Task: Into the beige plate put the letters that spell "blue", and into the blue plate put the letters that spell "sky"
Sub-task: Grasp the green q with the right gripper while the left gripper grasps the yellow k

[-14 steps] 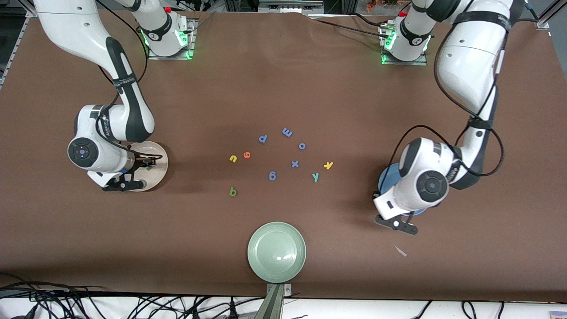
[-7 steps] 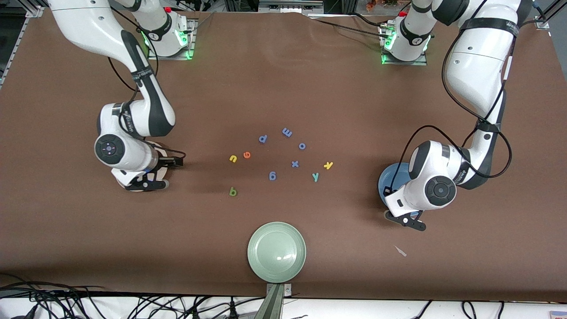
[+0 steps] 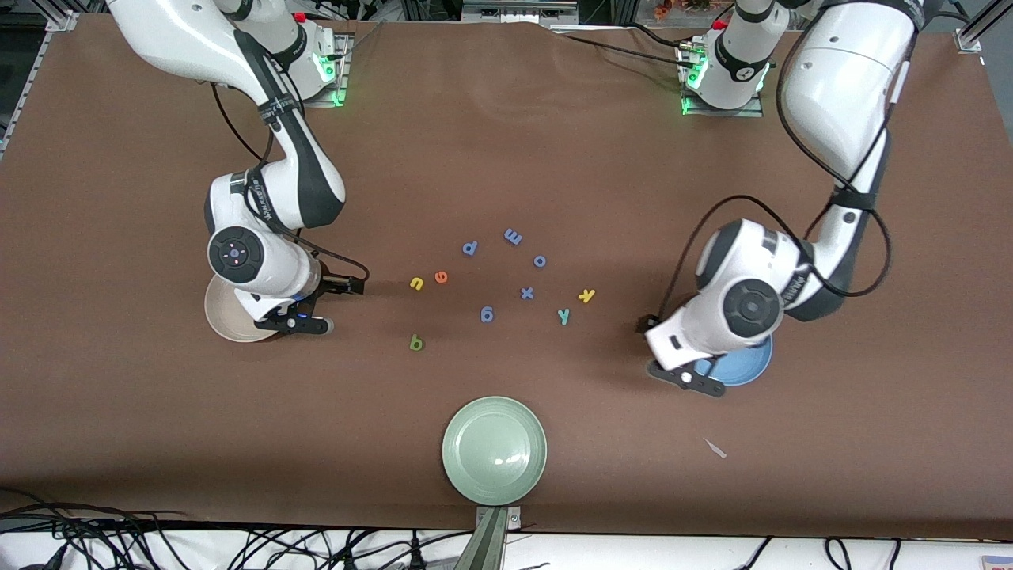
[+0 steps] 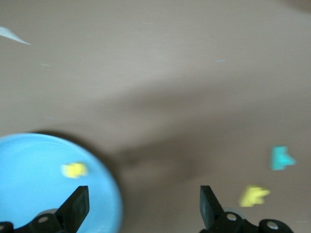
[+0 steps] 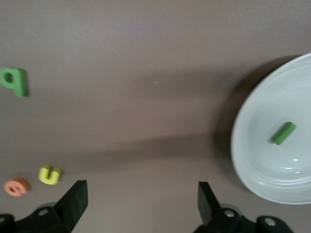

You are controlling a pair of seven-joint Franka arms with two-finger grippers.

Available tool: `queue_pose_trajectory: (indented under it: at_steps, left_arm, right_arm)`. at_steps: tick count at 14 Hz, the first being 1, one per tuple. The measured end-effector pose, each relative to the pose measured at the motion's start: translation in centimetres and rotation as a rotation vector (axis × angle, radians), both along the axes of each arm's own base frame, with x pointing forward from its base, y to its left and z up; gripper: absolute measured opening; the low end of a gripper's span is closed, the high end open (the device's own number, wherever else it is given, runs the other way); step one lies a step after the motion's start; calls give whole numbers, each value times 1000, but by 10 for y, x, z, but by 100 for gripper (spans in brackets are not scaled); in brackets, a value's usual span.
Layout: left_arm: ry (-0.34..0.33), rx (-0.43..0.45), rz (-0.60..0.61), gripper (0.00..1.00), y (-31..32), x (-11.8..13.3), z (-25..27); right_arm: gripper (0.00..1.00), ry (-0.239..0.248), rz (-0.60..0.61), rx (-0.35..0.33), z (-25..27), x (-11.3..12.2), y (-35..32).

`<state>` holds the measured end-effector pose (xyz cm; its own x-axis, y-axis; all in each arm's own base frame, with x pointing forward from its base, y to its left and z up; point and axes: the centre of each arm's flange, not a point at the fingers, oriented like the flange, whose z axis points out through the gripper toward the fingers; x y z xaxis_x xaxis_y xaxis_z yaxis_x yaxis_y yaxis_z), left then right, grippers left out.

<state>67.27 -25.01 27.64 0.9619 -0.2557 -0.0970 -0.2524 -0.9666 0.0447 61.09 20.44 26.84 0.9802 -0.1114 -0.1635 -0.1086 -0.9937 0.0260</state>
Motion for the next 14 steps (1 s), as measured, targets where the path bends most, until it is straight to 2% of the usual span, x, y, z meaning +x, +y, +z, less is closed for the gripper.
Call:
queue_pose_trajectory:
  at_steps: [3,5,7,9,14]
  left_arm:
    - [30,27,106,100,-73,-39,-12]
    - [63,54,111,100,-95,-62,-31]
    - [78,67,80,100,-102,-79,-54]
    - [52,75,24,100,-103,-91,-75]
    - [21,60,-98,96,-105,-103,-96]
  right_arm:
    - [100,-21,-64,5,-14,10,40]
    - [100,-48,-93,10,-33,16,75]
    - [100,-86,-96,26,-55,20,96]
    - [100,-125,-96,45,-73,24,102]
    - [100,-174,-103,65,-95,32,103]
